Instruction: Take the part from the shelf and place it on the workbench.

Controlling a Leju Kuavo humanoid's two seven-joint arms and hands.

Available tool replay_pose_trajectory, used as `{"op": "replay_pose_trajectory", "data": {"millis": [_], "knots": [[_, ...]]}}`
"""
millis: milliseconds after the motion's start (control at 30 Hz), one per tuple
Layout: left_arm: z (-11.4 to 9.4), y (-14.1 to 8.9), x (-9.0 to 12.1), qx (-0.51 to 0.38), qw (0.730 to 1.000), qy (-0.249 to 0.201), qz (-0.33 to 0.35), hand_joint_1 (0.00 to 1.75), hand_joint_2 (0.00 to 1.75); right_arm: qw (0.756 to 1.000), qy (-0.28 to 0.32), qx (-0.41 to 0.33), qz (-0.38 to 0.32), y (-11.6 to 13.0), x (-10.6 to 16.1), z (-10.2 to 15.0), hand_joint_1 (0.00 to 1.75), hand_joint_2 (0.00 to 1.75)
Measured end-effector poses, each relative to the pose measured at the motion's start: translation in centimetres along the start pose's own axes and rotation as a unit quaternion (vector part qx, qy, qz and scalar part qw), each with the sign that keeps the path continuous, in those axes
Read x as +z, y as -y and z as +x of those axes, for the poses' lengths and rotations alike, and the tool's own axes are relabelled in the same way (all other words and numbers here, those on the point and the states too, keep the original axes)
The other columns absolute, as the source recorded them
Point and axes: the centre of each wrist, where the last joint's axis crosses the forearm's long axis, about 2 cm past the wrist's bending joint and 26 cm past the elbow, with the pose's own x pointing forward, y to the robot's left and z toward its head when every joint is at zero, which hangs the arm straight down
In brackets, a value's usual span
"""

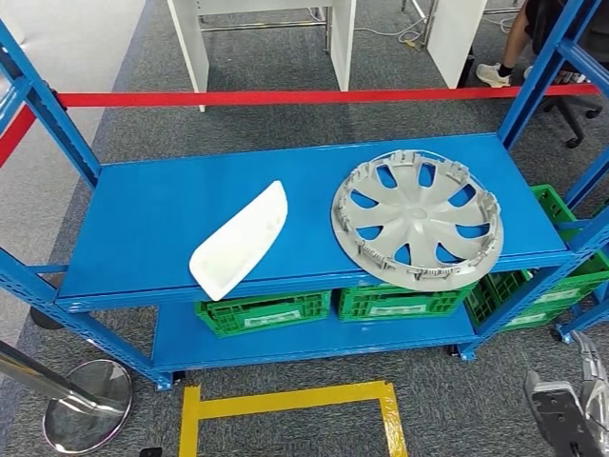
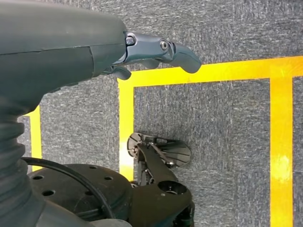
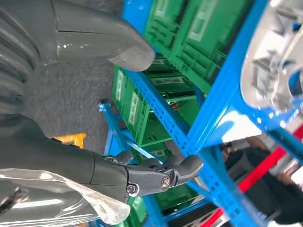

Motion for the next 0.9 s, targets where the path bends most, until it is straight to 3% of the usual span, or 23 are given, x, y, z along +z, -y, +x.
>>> {"op": "replay_pose_trajectory", "data": {"millis": [467, 900], "knots": [[0.5, 0.4, -0.1, -0.052, 0.998, 0.006, -0.027, 0.00, 1.75, 0.972, 0.028, 0.189, 0.137, 0.8, -4.3, 2.7, 0.00, 1.75], [0.8, 0.6, -0.2, -0.088, 0.995, 0.005, -0.045, 0.00, 1.75, 0.916, 0.069, 0.360, 0.166, -1.1, -9.6, 6.5, 0.00, 1.75]]}}
